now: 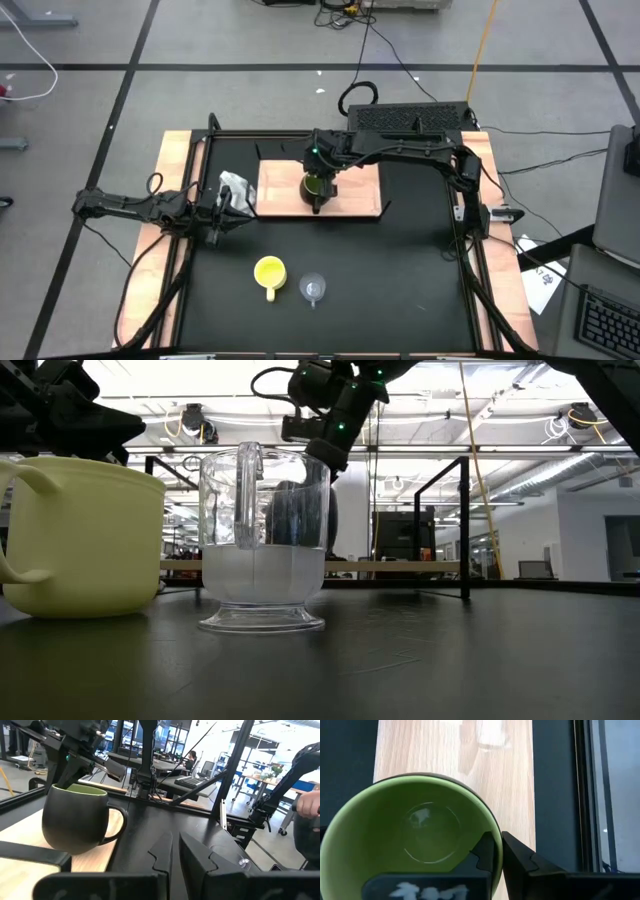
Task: Stack small to large cups/mugs on shelf
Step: Put the black mug on the shelf
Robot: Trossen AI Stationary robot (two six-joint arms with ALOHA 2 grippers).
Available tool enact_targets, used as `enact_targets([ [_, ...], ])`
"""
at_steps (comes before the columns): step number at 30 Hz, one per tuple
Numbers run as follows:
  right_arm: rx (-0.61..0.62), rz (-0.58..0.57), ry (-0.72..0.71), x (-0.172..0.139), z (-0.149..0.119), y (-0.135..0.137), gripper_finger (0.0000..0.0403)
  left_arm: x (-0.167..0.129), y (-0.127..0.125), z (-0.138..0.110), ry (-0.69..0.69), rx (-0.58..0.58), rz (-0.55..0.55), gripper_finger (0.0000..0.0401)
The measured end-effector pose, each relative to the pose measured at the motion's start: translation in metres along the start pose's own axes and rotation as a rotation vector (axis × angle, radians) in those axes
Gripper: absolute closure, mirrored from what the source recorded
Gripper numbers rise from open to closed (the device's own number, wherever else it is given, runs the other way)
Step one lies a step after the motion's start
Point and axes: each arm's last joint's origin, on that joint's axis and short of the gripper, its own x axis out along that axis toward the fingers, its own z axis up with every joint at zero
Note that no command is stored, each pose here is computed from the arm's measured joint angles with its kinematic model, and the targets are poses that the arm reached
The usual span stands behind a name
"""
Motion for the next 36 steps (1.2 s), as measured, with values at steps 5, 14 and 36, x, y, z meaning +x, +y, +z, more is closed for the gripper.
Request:
enact_targets([
  [5,-0.015,0.014,0.061,-0.0051,-0.0036,0.0027,0.0394,0.0,0.0,0.0001,-0.001,0.001,0.0,0.0368],
  [14,-0.032,0.027,0.096,-0.0094,-0.0037,0.0064,0.0394,0.0,0.0,0.0001,-0.001,0.001,0.0,0.0368],
  [36,-0.032,0.041,0.106,-0.0075,-0.0042,0.0083,0.0328,0.0,0.0001,-0.0002,0.002,0.003,0.001,0.0368],
])
